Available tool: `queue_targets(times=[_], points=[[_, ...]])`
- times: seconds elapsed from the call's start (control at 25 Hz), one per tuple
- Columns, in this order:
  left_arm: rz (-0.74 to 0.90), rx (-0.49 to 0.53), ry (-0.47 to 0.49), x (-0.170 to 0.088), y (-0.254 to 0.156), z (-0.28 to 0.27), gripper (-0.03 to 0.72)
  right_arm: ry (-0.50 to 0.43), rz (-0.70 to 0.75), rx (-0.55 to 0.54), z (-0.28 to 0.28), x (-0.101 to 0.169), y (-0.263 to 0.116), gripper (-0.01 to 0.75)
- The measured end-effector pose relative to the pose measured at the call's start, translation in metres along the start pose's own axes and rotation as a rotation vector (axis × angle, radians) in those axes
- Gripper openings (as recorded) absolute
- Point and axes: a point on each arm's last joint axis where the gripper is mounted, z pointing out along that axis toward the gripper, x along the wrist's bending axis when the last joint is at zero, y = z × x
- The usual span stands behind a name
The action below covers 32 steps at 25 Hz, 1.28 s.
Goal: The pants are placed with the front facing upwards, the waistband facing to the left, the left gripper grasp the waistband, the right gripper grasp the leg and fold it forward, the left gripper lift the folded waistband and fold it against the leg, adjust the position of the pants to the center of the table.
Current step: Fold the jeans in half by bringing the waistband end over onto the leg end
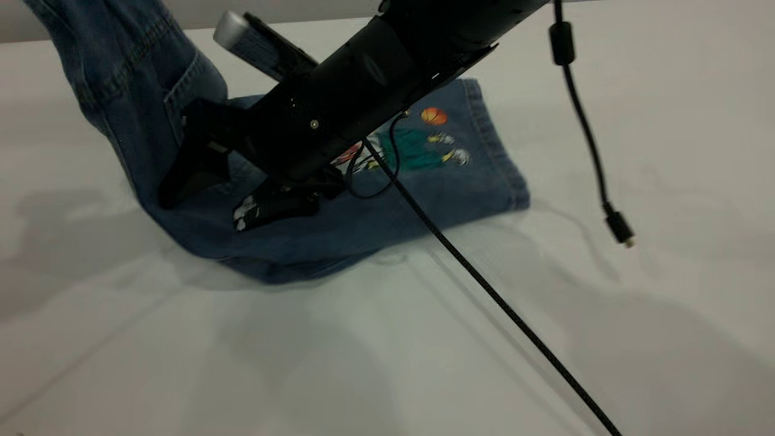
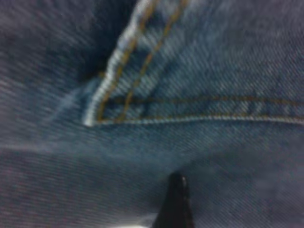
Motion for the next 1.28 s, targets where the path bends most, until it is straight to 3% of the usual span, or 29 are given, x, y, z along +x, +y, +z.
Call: queue_targets(times=[0.28, 0.56, 0.8, 1.08, 1.28], points=[[0.027, 0.056, 0.054, 0.004, -0.005, -0.001, 0.139, 0.028, -0.045, -0.002, -0.034, 0.000, 0.018, 0.547], [0.033, 0.094, 0.006, -0.004, -0.009, -0.002, 0.139, -0.141, -0.072, 0.058, -0.061, -0.031, 0.023, 0.547], [0.064, 0.082, -0.042, -0.022, -0.008, -0.002, 0.139, -0.258, -0.120, 0.109, -0.058, -0.038, 0.018, 0.547], [0.092, 0.093, -0.066, -0.034, -0.010, 0.004, 0.139, -0.219, -0.129, 0.108, -0.038, -0.018, 0.010, 0.547], [0.108, 0.077, -0.073, -0.038, -0.010, 0.000, 0.139, -0.188, -0.148, 0.114, -0.057, -0.014, 0.018, 0.547]])
